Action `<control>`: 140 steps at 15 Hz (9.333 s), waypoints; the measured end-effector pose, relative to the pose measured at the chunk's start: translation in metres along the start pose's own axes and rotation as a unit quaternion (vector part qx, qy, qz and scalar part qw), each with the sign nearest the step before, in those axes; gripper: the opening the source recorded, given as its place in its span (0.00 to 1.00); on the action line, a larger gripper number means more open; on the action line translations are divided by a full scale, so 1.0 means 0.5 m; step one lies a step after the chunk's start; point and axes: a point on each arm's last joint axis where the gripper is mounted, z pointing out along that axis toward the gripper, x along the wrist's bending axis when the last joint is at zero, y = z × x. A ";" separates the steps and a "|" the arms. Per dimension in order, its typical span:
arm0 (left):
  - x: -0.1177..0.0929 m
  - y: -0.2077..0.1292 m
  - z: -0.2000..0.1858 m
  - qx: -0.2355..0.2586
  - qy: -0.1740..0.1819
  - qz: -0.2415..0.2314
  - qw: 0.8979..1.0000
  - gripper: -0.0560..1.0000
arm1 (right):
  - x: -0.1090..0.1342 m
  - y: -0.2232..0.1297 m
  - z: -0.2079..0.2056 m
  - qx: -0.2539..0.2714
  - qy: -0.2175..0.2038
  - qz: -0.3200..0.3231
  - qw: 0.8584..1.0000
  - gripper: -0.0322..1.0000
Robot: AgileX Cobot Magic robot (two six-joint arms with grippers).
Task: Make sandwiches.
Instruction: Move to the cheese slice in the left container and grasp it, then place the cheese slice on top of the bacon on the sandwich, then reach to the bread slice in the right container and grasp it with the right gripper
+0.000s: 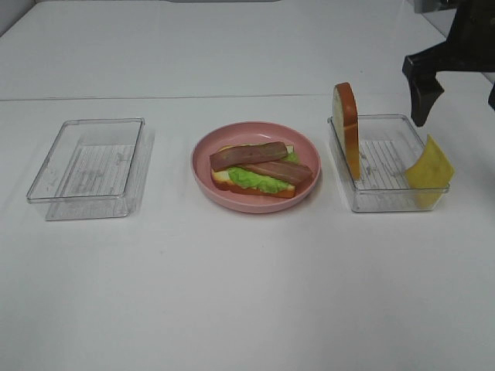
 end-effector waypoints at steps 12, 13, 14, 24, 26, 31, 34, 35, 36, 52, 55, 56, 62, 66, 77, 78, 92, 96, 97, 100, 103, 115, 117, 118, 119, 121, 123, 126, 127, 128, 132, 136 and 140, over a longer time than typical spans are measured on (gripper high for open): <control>0.000 0.000 0.000 0.000 0.000 0.000 1.000 0.92 | -0.018 0.007 0.125 0.019 0.046 0.012 0.999 0.98; 0.000 0.000 0.000 0.000 0.000 0.000 1.000 0.92 | -0.042 0.008 0.139 0.022 0.068 0.031 0.997 0.98; 0.000 0.000 0.000 0.000 0.000 0.000 1.000 0.92 | -0.054 0.009 0.143 0.019 0.073 0.038 0.996 0.98; 0.000 0.000 0.000 0.000 0.000 0.000 1.000 0.92 | -0.055 0.021 0.201 0.033 0.078 0.042 0.996 0.95; 0.000 0.000 0.000 0.000 0.000 0.000 1.000 0.92 | -0.054 0.021 0.208 0.038 0.078 0.042 0.995 0.89; 0.000 0.000 0.000 0.000 0.000 0.000 1.000 0.92 | -0.054 0.024 0.209 0.030 0.077 0.043 0.996 0.39; 0.000 0.000 0.000 0.000 0.000 0.000 1.000 0.92 | -0.056 0.025 0.209 0.026 0.074 0.043 0.996 0.05; 0.000 0.000 0.000 0.000 0.000 0.000 1.000 0.92 | -0.056 0.025 0.209 0.026 0.074 0.043 0.996 0.05; 0.000 0.000 0.000 0.000 0.000 0.000 1.000 0.92 | -0.056 0.025 0.209 0.026 0.074 0.043 0.996 0.05; 0.000 0.000 0.000 0.000 0.000 0.000 1.000 0.92 | -0.066 0.009 0.045 -0.059 0.073 0.047 0.995 0.05; 0.000 0.000 0.000 0.000 0.000 0.000 1.000 0.92 | -0.058 0.005 -0.031 -0.084 0.072 0.036 0.993 0.05; 0.000 0.000 0.000 0.000 0.000 0.000 1.000 0.92 | -0.044 0.003 -0.060 -0.096 0.071 0.024 0.993 0.05; 0.000 0.000 0.000 0.000 0.000 0.000 1.000 0.92 | 0.129 -0.014 -0.164 -0.139 0.094 -0.087 0.982 0.05; 0.000 0.000 0.000 0.000 0.000 0.000 1.000 0.92 | 0.249 -0.034 -0.172 -0.155 0.114 -0.149 0.970 0.05; 0.000 0.000 0.000 0.000 0.000 0.000 1.000 0.92 | 0.413 0.028 0.042 -0.110 0.156 -0.175 0.966 0.05; 0.000 0.000 0.000 0.000 0.000 0.000 1.000 0.92 | 0.416 0.032 0.054 -0.109 0.156 -0.173 0.966 0.05; 0.000 0.000 0.000 0.000 0.000 0.000 1.000 0.92 | 0.410 0.076 0.173 -0.142 0.045 -0.253 0.956 0.05; 0.000 0.000 0.000 0.000 0.000 0.000 1.000 0.92 | 0.408 0.077 0.177 -0.142 0.037 -0.258 0.955 0.07; 0.000 0.000 0.000 0.000 0.000 0.000 1.000 0.92 | 0.408 0.077 0.177 -0.142 0.037 -0.258 0.955 0.15; 0.000 0.000 0.000 0.000 0.000 0.000 1.000 0.92 | 0.408 0.077 0.177 -0.141 0.037 -0.258 0.955 0.79; 0.000 0.000 0.000 0.000 0.000 0.000 1.000 0.92 | 0.404 0.074 0.162 -0.140 0.035 -0.258 0.955 0.96; 0.000 0.000 0.000 0.000 0.000 0.000 1.000 0.92 | 0.304 0.062 -0.187 -0.274 -0.047 -0.213 0.937 0.98; 0.000 0.000 0.000 0.000 0.000 0.000 1.000 0.92 | 0.251 0.076 -0.178 -0.254 -0.045 -0.167 0.951 0.98; 0.000 0.000 0.000 0.000 0.000 0.000 1.000 0.92 | 0.240 0.079 -0.176 -0.251 -0.042 -0.159 0.954 0.98; 0.000 0.000 0.000 0.000 0.000 0.000 1.000 0.92 | 0.211 0.085 -0.170 -0.241 -0.033 -0.136 0.960 0.98; 0.000 0.000 0.000 0.000 0.000 0.000 1.000 0.92 | 0.160 0.098 -0.150 -0.216 -0.024 -0.094 0.972 0.98; 0.000 0.000 0.000 0.000 0.000 0.000 1.000 0.92 | 0.152 0.107 -0.121 -0.191 -0.026 -0.087 0.977 0.98; 0.000 0.000 0.000 0.000 0.000 0.000 1.000 0.92 | 0.173 0.124 -0.051 -0.144 -0.001 -0.086 0.986 0.98; 0.000 0.000 0.000 0.000 0.000 0.000 1.000 0.92 | 0.179 0.130 -0.027 -0.131 0.003 -0.086 0.988 0.98; 0.000 0.000 0.000 0.000 0.000 0.000 1.000 0.92 | 0.184 0.138 0.007 -0.113 0.001 -0.089 0.990 0.98; 0.000 0.000 0.000 0.000 0.000 0.000 1.000 0.92 | 0.197 0.154 0.099 -0.070 -0.006 -0.090 0.994 0.98; 0.000 0.000 0.000 0.000 0.000 0.000 1.000 0.92 | 0.202 0.161 0.136 -0.060 -0.007 -0.085 0.995 0.96; 0.000 0.000 0.000 0.000 0.000 0.000 1.000 0.92 | 0.197 0.163 0.136 -0.065 -0.021 -0.075 0.995 0.60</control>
